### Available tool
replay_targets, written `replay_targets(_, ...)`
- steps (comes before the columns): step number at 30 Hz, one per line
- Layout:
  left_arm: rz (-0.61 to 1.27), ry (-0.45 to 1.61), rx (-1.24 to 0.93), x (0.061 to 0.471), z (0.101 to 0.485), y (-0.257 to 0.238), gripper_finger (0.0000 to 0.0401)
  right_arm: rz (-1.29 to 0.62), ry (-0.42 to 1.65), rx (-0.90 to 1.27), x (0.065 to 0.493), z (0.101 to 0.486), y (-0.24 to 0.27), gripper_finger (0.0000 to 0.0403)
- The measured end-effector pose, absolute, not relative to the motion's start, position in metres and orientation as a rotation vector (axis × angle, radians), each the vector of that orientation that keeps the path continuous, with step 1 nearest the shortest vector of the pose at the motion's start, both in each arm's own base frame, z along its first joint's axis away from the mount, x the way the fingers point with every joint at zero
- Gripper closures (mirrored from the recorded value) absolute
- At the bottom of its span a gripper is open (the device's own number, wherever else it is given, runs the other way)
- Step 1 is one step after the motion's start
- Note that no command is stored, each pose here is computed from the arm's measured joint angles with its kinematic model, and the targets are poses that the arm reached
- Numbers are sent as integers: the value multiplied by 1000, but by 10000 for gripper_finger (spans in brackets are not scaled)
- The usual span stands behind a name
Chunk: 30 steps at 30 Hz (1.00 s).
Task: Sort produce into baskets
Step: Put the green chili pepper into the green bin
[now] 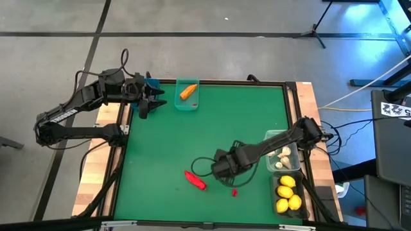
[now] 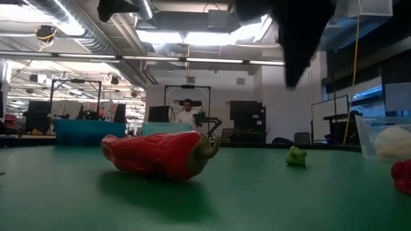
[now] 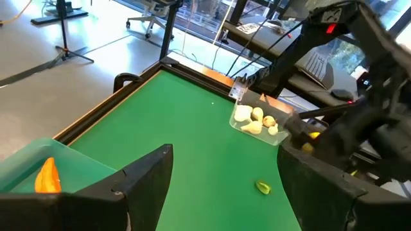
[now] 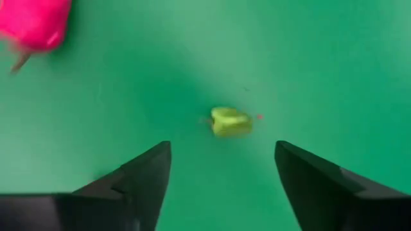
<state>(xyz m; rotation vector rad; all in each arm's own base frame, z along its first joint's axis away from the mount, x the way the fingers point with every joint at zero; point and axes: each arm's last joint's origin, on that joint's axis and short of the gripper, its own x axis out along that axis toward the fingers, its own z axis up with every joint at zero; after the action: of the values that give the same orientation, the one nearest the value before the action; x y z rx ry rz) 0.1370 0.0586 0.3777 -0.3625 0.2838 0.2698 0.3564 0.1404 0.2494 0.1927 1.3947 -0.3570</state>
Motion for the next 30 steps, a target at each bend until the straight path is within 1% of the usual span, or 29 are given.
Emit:
replay_targets(4, 270, 284, -364, 137, 378, 59, 125, -509, 1382, 321, 354, 212, 131, 98)
replay_targets(7, 271, 285, -365, 137, 378, 59, 125, -644, 1375, 440, 350, 195, 122, 87)
replay_targets(10, 271, 285, -365, 137, 378, 59, 125, -689, 1319, 575, 352, 183, 122, 84)
replay_targets(15, 273, 305, -371, 136, 376, 58, 125, -690, 1198, 729, 361, 178, 126, 83)
replay_targets(23, 273, 303, -372, 136, 376, 58, 125, -803, 1165, 739, 356, 175, 122, 83)
replay_targets(26, 273, 303, -372, 136, 376, 58, 125, -857, 1152, 777, 354, 175, 124, 83)
replay_targets(30, 273, 303, -372, 137, 376, 58, 125, -928, 1084, 837, 349, 175, 136, 83)
